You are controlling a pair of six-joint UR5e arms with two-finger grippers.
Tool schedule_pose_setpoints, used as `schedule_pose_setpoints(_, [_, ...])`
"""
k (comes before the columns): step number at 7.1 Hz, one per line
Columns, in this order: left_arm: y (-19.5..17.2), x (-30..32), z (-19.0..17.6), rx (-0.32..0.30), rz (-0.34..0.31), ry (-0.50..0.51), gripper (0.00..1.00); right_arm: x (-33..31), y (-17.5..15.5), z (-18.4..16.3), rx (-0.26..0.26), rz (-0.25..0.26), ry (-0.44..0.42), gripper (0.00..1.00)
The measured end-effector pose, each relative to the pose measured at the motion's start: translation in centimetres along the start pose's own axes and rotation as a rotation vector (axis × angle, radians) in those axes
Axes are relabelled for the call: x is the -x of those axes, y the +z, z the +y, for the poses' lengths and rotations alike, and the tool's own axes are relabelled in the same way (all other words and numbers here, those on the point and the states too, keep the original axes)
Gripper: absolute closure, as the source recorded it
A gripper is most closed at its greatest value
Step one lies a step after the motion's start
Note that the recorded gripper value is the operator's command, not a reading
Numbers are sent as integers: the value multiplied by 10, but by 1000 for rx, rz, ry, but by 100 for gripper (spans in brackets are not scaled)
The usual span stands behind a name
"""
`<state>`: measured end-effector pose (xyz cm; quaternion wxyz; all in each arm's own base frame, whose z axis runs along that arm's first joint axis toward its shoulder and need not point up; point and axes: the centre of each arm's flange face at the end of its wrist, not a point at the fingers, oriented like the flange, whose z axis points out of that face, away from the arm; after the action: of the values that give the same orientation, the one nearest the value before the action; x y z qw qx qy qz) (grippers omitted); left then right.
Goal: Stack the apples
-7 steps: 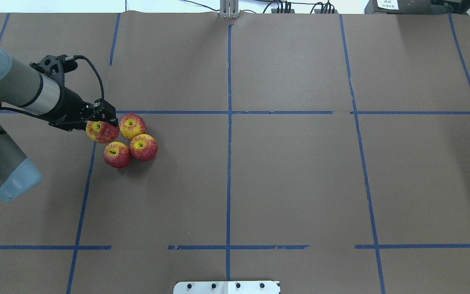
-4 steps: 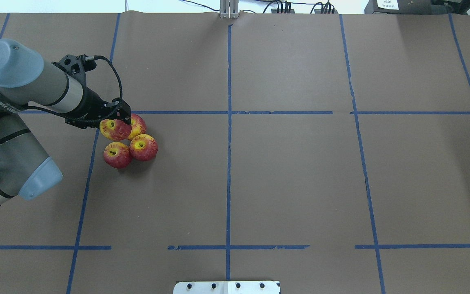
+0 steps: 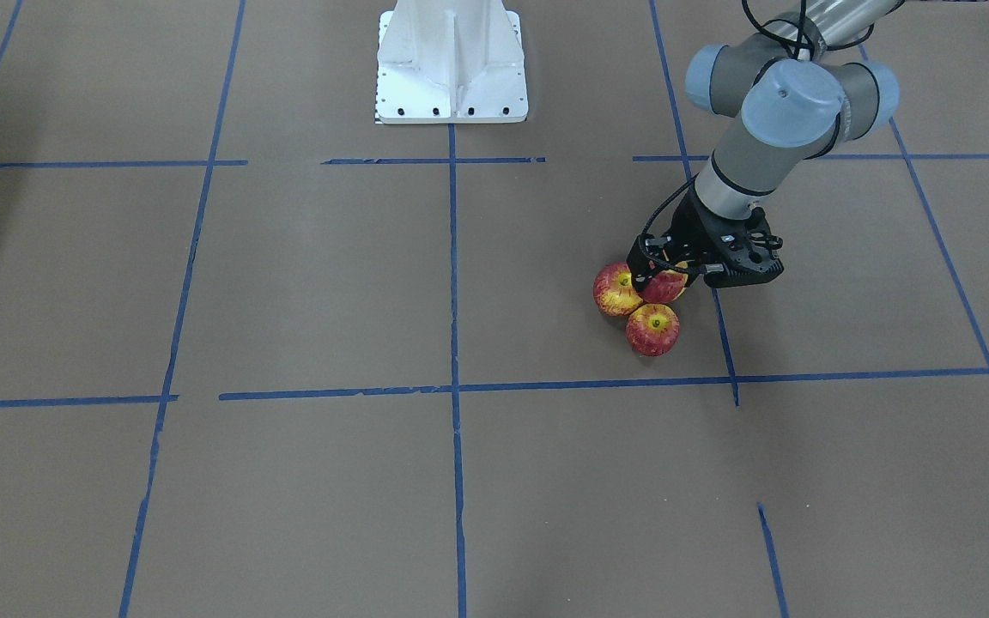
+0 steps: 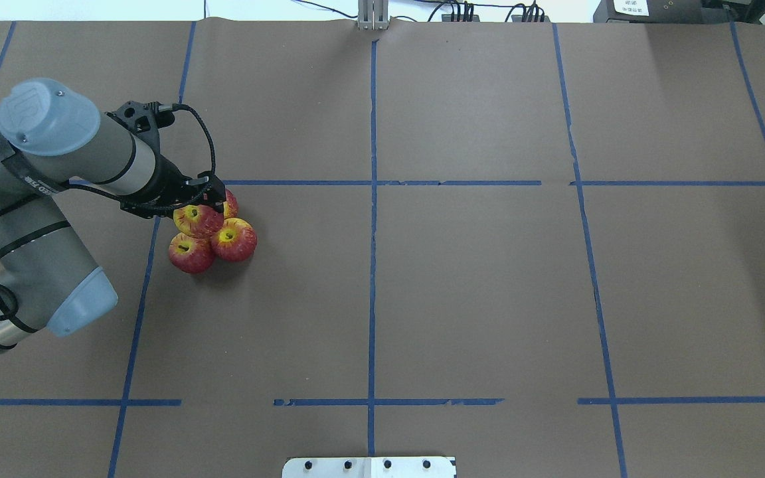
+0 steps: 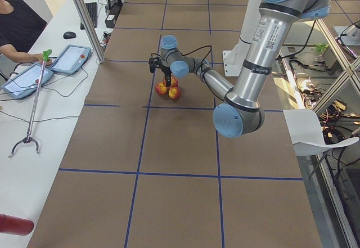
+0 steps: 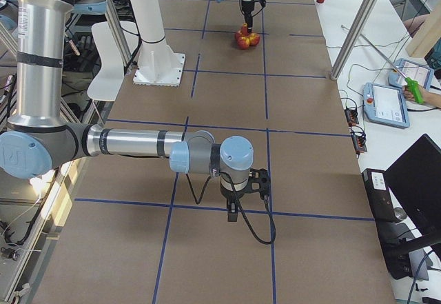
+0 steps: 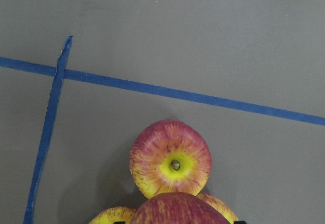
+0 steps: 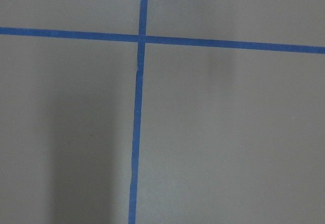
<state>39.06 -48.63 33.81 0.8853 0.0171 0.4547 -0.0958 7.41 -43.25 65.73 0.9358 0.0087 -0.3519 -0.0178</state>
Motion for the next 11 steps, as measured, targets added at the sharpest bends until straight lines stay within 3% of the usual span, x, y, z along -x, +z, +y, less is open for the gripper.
schedule_pose_setpoints(1, [2,0,1,3,-2,1,29,0,0,0,0,0,0,0])
schedule_pose_setpoints(2, [2,-1,1,3,-1,1,7,0,0,0,0,0,0,0])
schedule_pose_setpoints(3, [2,-1,2,3,-1,2,0,0,0,0,0,0,0,0])
schedule_pose_setpoints(7, [-6,-1,3,-5,8,7,0,0,0,0,-1,0,-1,0])
schedule_pose_setpoints(9, [-44,21,-18,-61,26,37,0,0,0,0,0,0,0,0])
schedule_pose_setpoints(11, [-93,110,-34,-119,-22,138,0,0,0,0,0,0,0,0])
